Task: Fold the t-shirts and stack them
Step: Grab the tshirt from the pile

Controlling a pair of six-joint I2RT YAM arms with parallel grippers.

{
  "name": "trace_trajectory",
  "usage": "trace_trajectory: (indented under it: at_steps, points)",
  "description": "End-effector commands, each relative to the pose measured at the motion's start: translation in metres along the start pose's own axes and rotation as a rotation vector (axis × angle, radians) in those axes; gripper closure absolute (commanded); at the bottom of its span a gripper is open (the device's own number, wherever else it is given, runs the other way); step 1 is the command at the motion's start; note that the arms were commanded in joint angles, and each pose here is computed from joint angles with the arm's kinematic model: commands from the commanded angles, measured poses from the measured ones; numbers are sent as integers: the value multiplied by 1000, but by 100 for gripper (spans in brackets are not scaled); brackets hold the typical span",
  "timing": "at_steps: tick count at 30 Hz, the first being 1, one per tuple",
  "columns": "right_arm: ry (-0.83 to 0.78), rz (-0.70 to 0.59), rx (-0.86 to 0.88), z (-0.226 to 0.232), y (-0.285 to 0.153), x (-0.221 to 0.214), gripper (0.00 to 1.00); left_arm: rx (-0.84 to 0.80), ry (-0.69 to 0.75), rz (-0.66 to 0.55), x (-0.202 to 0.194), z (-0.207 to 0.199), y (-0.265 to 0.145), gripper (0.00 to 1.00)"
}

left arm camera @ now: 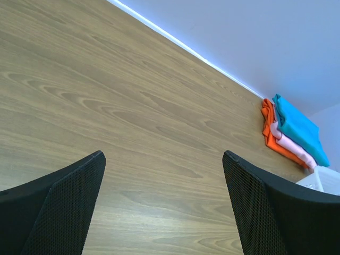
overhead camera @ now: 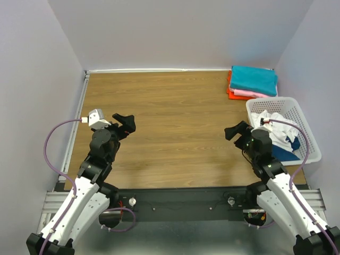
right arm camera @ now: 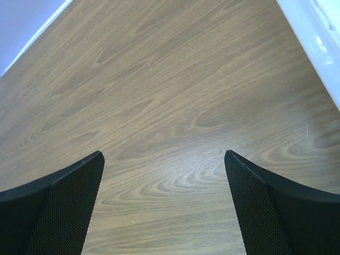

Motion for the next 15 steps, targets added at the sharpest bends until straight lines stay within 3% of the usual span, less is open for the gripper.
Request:
trace_trajectory:
  at_steps: [1, 3, 5, 6, 11, 15]
  points:
    - [21, -87, -42, 6, -1, 23, 0, 15, -6, -19, 0, 3, 2, 2]
    - [34, -149, -6, 18, 2, 45, 0, 10, -6, -20, -3, 4, 4, 2]
    - [-17, -130, -12, 20, 10, 45, 0, 10, -5, -22, -4, 6, 6, 2]
    - [-26, -171, -5, 30, 10, 67, 0, 20, -4, -25, -4, 7, 7, 2]
    - [-142, -202, -190, 36, 43, 111, 0, 44, 9, -32, -3, 8, 9, 2]
    - [-90, -171, -305, 5, 63, 149, 0, 64, 11, -39, -3, 11, 7, 2]
Point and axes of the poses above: each gripper's point midway between its finger pads, its own y axis out along the fingers, its own z axis along the line the jaws close on, x = y × z, the point moved 9 cm from there along -y, back along the fingers, and after that the axes turned 12 degrees about -y, right-handed, at the moved point
